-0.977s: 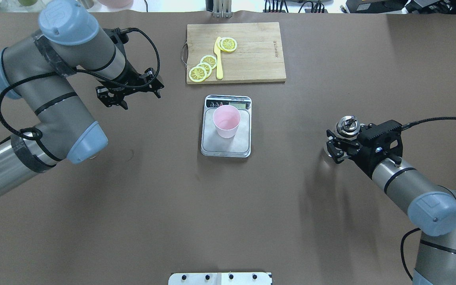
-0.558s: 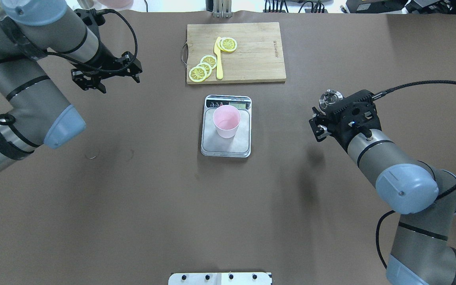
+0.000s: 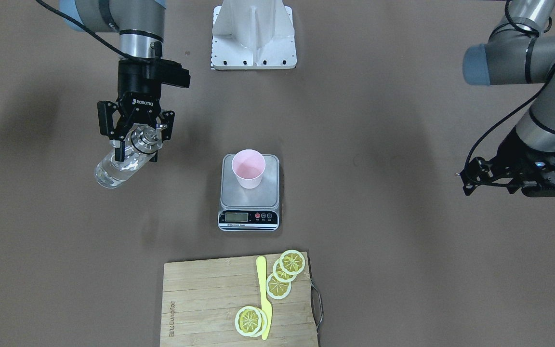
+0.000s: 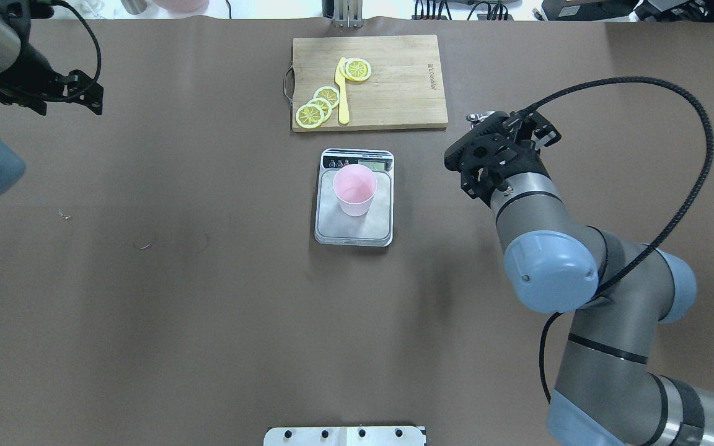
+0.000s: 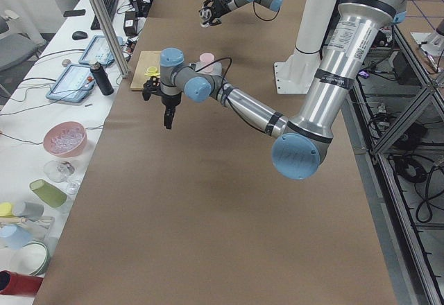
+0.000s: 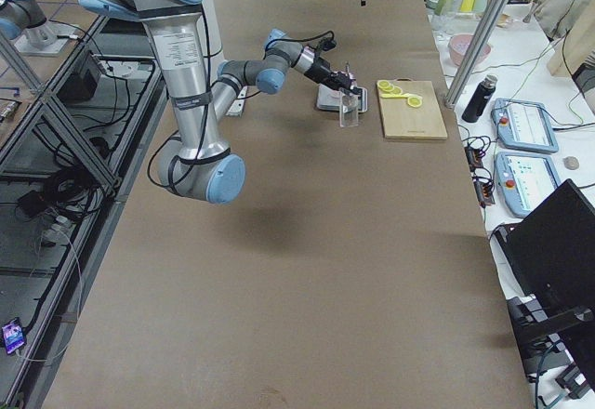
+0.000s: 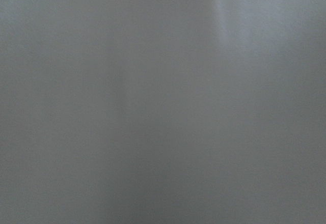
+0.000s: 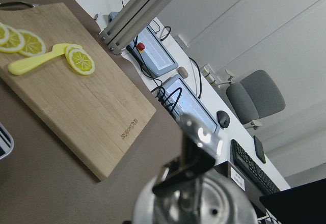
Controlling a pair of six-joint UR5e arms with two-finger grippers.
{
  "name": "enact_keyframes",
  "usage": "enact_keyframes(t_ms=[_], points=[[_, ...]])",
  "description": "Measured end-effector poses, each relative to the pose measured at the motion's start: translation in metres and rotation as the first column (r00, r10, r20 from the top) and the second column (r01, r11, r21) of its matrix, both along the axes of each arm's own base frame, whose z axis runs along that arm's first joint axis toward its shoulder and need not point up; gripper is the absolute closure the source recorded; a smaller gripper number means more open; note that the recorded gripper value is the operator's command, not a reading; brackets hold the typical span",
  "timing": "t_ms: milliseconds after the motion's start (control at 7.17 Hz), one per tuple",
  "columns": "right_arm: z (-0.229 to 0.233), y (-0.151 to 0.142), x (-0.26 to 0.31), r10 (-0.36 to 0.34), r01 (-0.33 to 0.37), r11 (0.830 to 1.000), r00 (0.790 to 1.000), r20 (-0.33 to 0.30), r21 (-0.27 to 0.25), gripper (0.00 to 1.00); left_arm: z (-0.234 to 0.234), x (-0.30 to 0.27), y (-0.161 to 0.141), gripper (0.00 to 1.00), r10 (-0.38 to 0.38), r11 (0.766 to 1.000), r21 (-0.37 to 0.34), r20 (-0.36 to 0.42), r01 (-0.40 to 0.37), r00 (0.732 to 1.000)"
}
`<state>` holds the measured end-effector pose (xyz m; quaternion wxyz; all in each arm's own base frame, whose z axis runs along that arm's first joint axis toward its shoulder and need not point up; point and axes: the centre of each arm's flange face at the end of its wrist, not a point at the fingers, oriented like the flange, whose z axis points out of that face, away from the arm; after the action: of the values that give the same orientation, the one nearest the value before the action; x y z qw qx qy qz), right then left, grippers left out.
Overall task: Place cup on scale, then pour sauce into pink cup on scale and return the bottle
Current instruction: 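Lift the sauce bottle with the right gripper and carry it over the cup, then tilt the sauce bottle with the right gripper to pour into the cup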
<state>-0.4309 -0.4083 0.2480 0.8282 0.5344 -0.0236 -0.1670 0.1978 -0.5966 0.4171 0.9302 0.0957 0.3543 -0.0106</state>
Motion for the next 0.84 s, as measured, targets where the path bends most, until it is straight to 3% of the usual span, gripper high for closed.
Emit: enact_keyframes(t_ms=[419,837], points=[[-0.006,-0.009,-0.057,0.032,-0.019,0.997,0.983,-0.182,0.076,1.0,0.036,-0.015,0.001,0.01,0.015,1.0,-0.02,0.034,-0.014,0.999],[0.002,-0.019,-0.084,0.07,-0.027,0.991,0.939,-0.336,0.129,1.0,0.054,-0.014,-0.002,0.01,0.016,0.999,-0.045,0.046,-0.014,0.999]])
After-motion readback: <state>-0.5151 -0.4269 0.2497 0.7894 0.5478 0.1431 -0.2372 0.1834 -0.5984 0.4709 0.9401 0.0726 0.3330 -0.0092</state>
